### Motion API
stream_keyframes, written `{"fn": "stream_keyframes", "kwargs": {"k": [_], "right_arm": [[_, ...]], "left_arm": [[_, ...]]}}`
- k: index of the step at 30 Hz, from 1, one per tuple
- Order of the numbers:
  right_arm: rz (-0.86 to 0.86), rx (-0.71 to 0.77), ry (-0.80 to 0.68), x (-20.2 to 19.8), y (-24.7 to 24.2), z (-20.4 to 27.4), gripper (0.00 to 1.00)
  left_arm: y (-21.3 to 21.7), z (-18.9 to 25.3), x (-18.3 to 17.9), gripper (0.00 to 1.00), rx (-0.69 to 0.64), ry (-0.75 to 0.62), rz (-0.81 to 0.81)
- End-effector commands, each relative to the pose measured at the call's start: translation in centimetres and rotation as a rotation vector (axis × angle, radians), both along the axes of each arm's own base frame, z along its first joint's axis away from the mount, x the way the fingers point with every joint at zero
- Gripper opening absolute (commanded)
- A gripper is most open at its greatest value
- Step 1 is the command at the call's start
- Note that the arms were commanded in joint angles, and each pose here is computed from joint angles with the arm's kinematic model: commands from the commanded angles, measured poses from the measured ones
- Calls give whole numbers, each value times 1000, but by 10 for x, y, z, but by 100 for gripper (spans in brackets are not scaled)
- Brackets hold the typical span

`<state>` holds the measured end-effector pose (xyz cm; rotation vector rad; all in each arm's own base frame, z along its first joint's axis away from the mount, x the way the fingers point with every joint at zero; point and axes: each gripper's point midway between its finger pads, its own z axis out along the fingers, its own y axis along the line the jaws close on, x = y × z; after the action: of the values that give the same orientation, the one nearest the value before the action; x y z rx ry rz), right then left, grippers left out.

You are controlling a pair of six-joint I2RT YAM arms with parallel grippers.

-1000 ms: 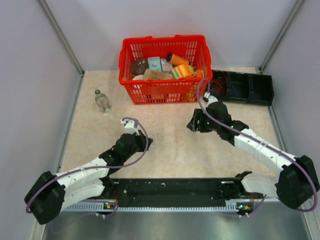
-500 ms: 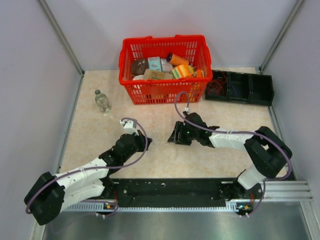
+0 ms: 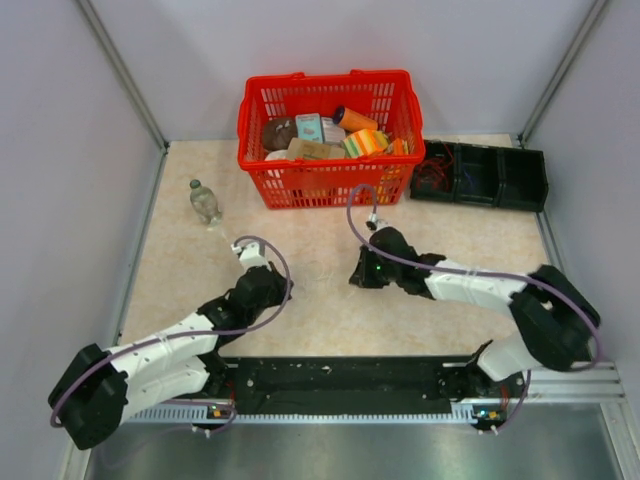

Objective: Untangle the cables

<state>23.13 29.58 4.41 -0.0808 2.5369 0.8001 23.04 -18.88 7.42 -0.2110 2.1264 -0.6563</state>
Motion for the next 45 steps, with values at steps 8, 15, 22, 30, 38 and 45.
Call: {"fn": "stream_keyframes", "kwargs": {"k": [8, 15, 22, 30, 38, 45], "right_arm": [[-107, -48, -444, 19, -92, 149, 0], [-152, -82, -570, 20, -125, 196, 0], [-241, -143, -613, 21, -153, 215, 0], [-376, -164, -706, 11, -193, 251, 0], [-393, -137, -754, 3, -201, 272, 0], [-422, -120, -776, -1, -206, 283, 0]], "left_arm": [[83, 79, 17, 0, 133, -28, 466], [97, 116, 10, 0, 139, -94, 468], [117, 148, 3, 0, 142, -164, 501], [138, 179, -2, 0, 187, -227, 551], [139, 200, -7, 0, 135, -259, 534], [148, 213, -13, 0, 131, -279, 548]]}}
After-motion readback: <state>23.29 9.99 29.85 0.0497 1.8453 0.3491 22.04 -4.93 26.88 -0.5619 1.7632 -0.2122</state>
